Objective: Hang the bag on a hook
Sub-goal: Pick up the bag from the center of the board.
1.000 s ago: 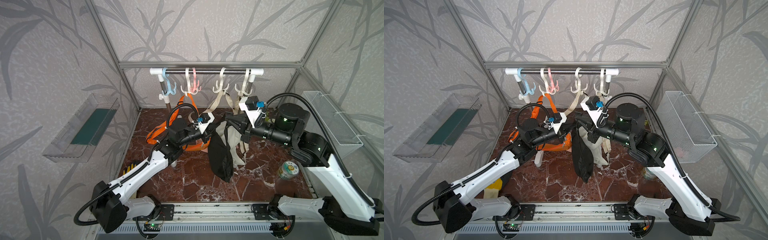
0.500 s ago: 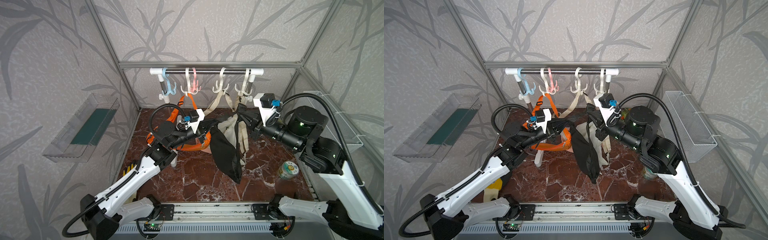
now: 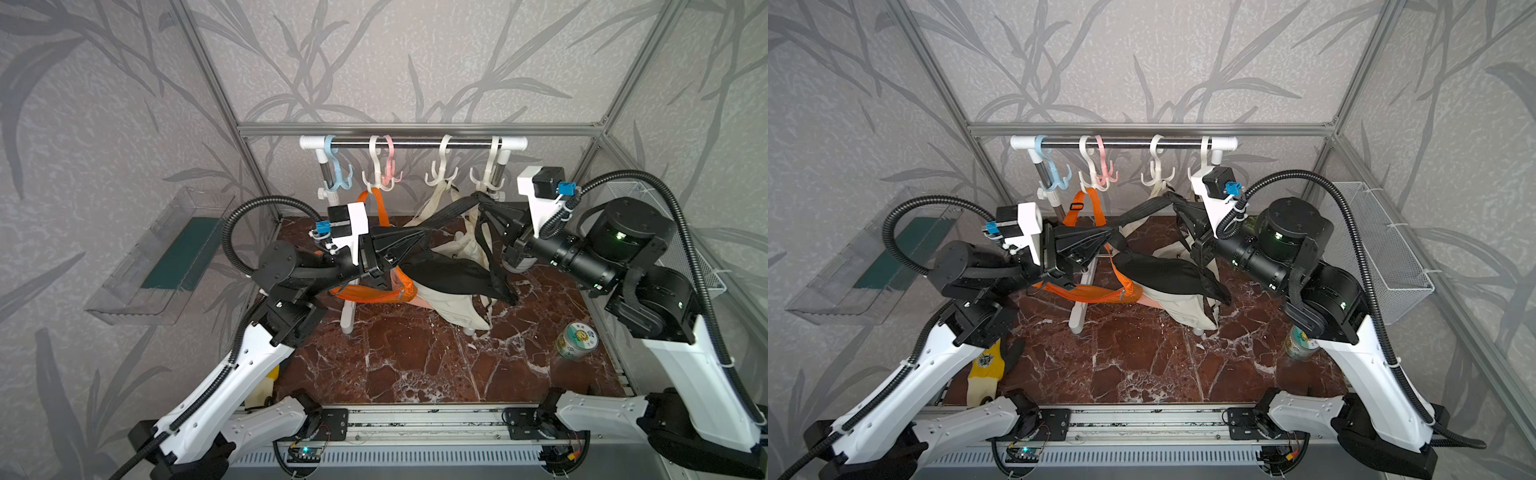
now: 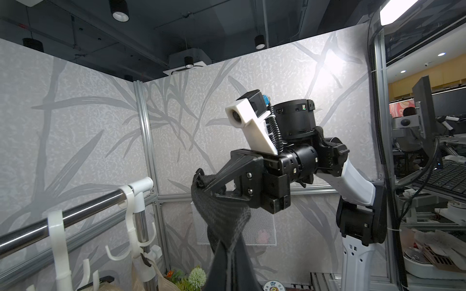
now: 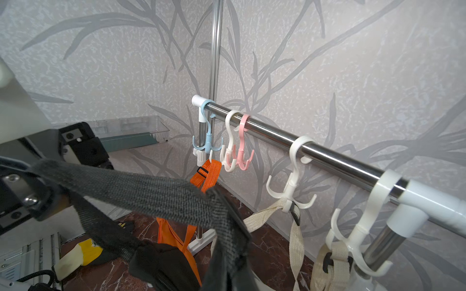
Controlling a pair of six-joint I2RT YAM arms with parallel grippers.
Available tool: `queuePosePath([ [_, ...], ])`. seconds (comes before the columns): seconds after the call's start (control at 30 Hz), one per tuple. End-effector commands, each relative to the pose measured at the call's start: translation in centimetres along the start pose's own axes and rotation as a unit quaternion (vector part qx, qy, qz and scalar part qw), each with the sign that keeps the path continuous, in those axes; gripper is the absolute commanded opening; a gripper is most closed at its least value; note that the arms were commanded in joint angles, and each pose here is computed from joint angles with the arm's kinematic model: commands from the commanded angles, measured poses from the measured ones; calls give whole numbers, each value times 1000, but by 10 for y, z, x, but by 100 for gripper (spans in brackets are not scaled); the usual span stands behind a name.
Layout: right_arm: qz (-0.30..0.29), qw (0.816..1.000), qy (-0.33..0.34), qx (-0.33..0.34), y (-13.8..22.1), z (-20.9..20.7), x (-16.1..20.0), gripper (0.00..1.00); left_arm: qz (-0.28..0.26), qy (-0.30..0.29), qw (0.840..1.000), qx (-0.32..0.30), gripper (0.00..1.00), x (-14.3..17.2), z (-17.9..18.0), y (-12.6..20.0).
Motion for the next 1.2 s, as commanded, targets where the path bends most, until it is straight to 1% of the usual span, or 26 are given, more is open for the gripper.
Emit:
queuePosePath([
  [0.0,-11,1000,-5,10,-10,-3,-7,0,-13,-7,1000,-7,0,-24,-8,10],
  [0.07,-3,1000,-10,12,-25,-3,-3,0,11,-19,999,-46,0,-25,-4,14],
  [0.13,9,1000,-14,13,-42,-3,5,0,48,-28,993,-100,0,-19,5,17],
  [0.2,22,999,-20,20,-63,-5,15,0,84,-35,983,-157,0,-9,17,20],
  [0.23,27,999,-24,23,-72,-5,19,0,96,-37,979,-176,0,-5,21,20],
  [0.33,39,998,-33,25,-99,-6,31,0,140,-43,961,-235,0,11,36,22],
  [0.47,52,997,-39,36,-130,-9,44,0,202,-51,927,-311,0,33,61,23],
  [0.53,54,997,-40,43,-141,-11,48,0,217,-50,917,-331,0,42,71,23],
  [0.73,50,996,-43,64,-162,-22,52,0,222,-27,905,-362,0,54,95,31],
  [0.83,47,995,-46,75,-167,-28,53,0,208,-13,909,-361,0,53,104,37],
  [0.93,36,994,-45,90,-168,-33,52,0,191,-21,921,-338,0,46,101,34],
  [1.07,24,993,-51,102,-172,-40,49,0,203,-28,915,-348,0,48,110,33],
  [1.17,17,992,-49,111,-176,-42,46,0,203,-23,919,-337,0,52,116,28],
])
Point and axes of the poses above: each gripper's point midway between its finger pads, its own y axis back along the fingers, its own z axis along the line the jaws close on, x = y × z, the point moved 8 cm from there along y, back along the fingers, and after that the axes turned 7 degrees about -y, right-handed, at the moved point
